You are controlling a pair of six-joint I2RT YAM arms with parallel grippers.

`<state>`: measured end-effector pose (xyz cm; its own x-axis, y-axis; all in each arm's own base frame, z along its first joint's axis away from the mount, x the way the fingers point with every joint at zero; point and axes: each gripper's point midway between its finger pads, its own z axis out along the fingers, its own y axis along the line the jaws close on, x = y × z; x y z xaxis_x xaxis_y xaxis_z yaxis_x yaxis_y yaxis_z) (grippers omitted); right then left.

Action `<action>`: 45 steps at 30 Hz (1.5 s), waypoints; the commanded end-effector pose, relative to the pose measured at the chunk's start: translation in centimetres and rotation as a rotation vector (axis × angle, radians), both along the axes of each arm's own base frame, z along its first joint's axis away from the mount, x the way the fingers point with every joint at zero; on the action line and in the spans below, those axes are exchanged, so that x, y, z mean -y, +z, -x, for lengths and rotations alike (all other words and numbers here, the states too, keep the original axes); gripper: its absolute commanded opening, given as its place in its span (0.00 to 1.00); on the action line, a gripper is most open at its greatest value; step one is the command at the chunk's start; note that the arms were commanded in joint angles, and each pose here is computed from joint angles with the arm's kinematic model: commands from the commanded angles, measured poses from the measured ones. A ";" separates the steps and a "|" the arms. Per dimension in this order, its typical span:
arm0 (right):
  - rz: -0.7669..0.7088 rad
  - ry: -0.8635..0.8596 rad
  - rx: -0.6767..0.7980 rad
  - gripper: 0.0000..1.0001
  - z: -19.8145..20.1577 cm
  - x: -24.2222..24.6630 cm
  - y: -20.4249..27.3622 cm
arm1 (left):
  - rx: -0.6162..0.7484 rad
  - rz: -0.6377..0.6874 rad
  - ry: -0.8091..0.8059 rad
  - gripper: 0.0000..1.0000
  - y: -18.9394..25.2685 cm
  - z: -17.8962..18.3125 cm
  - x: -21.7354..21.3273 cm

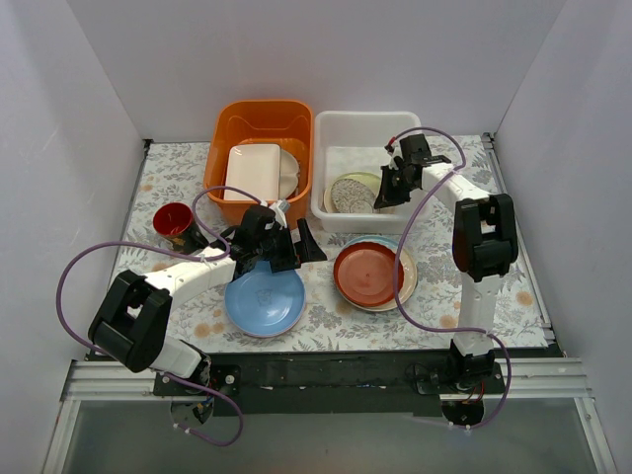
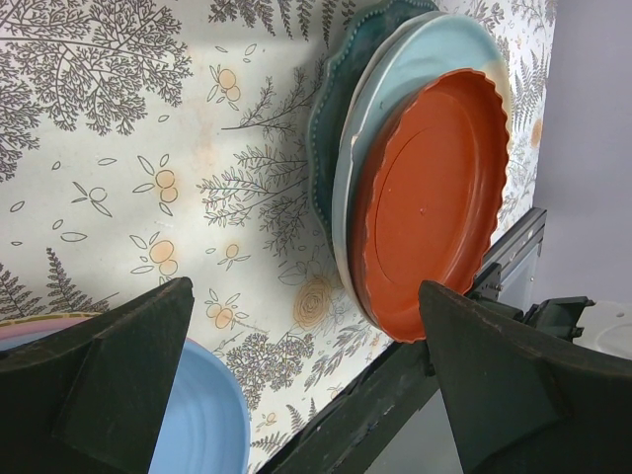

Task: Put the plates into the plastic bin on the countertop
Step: Place the plate in the plastic bin, then pick up the plate at the center of the board.

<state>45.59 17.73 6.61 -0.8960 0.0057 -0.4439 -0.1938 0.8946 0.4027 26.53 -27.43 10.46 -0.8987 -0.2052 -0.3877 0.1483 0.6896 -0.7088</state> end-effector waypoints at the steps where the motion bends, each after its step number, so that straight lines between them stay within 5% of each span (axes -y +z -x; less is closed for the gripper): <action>1: -0.029 0.017 0.063 0.05 -1.1 -0.4 1.9 | 0.044 0.026 -0.019 0.98 1.8 -0.3 0.3; 7: -0.024 0.017 0.072 0.22 -1.1 -0.3 2.4 | 0.045 0.027 -0.017 0.98 1.9 -0.4 0.3; 14: -0.006 -0.003 0.126 0.56 -1.3 0.2 4.0 | 0.046 0.028 -0.018 0.98 1.9 -0.1 0.2; 20: -0.013 -0.038 0.223 0.74 -1.6 0.6 7.0 | 0.043 0.030 -0.016 0.98 1.8 -0.1 0.2; 45: -0.078 -0.016 0.342 0.76 0.5 0.2 14.9 | 0.024 0.069 -0.074 0.97 1.8 0.7 3.2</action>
<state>46.08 17.40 15.94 -0.7655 0.0482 -0.6416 -0.2638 0.8860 0.3814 25.97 -28.83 11.08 -0.9045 -0.1921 -0.3809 0.1715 0.6538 -0.7370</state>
